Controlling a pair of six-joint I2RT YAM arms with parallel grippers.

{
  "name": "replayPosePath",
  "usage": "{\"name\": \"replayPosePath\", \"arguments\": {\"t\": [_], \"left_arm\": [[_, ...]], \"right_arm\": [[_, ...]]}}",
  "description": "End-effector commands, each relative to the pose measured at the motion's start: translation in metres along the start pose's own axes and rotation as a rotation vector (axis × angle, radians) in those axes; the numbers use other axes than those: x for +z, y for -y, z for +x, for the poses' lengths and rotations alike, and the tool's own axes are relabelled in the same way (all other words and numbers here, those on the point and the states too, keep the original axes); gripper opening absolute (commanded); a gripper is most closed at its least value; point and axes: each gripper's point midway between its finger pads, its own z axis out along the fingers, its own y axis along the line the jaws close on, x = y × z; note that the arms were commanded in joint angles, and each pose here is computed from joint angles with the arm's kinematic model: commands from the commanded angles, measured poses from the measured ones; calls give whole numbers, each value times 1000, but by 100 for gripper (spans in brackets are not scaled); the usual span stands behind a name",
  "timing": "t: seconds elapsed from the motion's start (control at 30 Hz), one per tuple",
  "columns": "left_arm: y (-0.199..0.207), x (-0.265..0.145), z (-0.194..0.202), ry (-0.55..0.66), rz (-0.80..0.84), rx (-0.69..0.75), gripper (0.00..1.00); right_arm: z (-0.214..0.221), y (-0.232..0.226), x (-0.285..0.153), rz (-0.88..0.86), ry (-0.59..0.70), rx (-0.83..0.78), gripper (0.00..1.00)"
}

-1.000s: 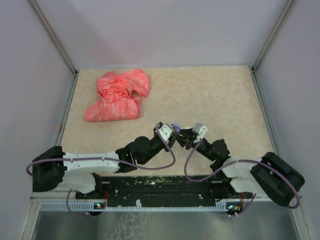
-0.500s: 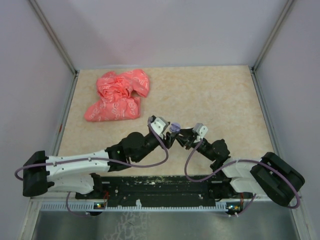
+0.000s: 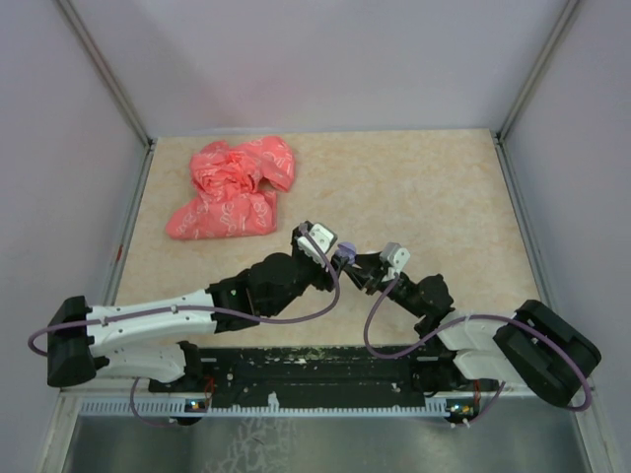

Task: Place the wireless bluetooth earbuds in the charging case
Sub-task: Adjust the earbud with the charging case.

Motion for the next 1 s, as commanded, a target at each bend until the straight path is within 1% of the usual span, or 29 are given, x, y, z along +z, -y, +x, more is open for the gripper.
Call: {"name": "replayPosePath", "arguments": {"t": [0.0,0.07,0.23,0.33,0.43,0.5,0.73,0.97], "left_arm": [[6,2,-25,27,20,-61,67],[11,7,-28,12,20,-83,67],[11,20,-13,-69,-43,-78,67],[6,23,-11,-85,-85,-76,63],[6,23,-10,-95,-92,-80,55],[7,23,-9,-103,-88,-84,53],[15,25,-5,-118,-52,-92,52],[18,29,-4,-116,-53,-98,52]], "right_arm": [[-29,-1,9,-9,100,-9,0],[-29,-2,9,-12,100,-9,0],[-27,-2,9,-13,97,-6,0],[-28,-2,9,-14,98,-5,0],[-28,-2,9,-12,97,-6,0],[-28,-2,10,-16,98,-4,0],[-27,-3,10,-18,96,1,0],[-26,-3,10,-20,94,3,0]]}}
